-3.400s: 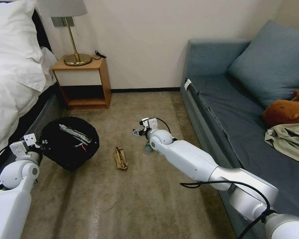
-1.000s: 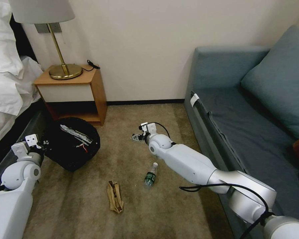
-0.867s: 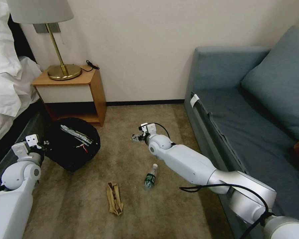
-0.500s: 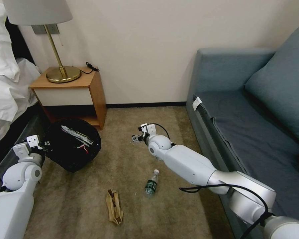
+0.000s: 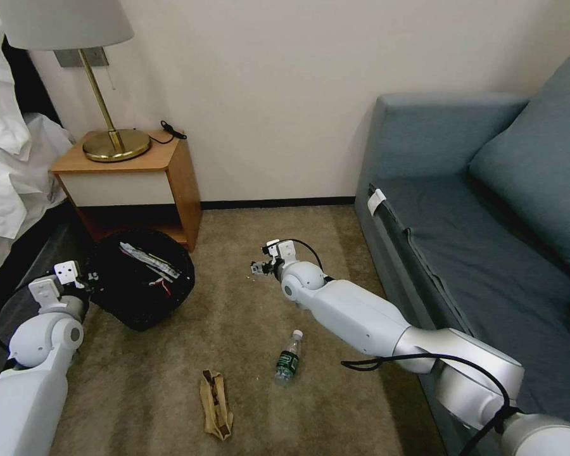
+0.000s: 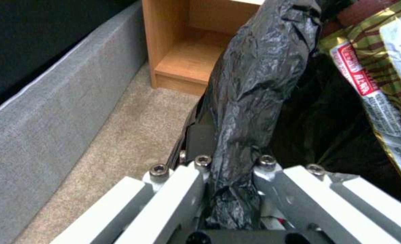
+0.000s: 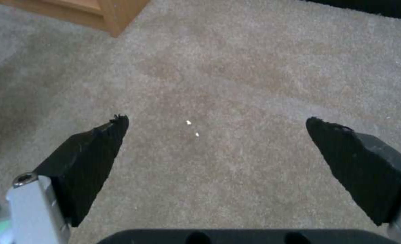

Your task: Pick up the trash bin, then pick up the garbage on the floor and place it into the trash bin.

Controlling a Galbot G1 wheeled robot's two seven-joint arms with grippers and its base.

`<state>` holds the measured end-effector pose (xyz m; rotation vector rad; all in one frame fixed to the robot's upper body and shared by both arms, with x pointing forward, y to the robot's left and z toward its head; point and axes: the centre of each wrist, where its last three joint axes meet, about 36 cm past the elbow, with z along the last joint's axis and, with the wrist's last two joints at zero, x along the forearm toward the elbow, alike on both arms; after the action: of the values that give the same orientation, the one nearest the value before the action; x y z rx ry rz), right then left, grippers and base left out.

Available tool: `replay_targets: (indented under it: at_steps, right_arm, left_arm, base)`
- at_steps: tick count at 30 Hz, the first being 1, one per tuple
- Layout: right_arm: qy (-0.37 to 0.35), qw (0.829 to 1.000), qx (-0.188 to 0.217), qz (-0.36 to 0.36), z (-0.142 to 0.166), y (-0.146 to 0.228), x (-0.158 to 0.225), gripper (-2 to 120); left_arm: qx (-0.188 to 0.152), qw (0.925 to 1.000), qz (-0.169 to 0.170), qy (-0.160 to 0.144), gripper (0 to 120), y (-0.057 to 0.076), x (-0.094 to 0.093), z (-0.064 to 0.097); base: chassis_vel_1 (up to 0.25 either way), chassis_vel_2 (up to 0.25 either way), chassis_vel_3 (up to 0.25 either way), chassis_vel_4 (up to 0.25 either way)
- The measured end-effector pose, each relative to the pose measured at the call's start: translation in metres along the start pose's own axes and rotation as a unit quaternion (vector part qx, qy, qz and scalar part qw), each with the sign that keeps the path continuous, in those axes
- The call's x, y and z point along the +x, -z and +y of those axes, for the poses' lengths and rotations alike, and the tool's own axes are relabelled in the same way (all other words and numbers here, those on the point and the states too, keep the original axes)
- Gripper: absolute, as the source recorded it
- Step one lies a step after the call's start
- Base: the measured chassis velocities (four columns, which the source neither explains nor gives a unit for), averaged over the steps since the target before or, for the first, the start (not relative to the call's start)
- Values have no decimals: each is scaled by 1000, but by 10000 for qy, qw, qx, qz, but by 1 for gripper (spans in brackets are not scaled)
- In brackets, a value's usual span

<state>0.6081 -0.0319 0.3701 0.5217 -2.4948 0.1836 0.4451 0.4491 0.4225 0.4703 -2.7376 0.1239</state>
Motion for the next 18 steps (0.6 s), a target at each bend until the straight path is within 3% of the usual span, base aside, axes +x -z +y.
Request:
replay_targets:
  at_steps: [8,18]
  right_arm:
    - [224,9977,249,593,6,-2,7,100]
    - [1125,9800,403,1592,46,15,30,100]
  left_arm:
    - [-70,10000,9,-5,2,-3,1,-2]
    - [-100,9999,-15,-24,2,-1,5,-10]
  base:
    - [0,0,0,0]
    - [0,0,0,0]
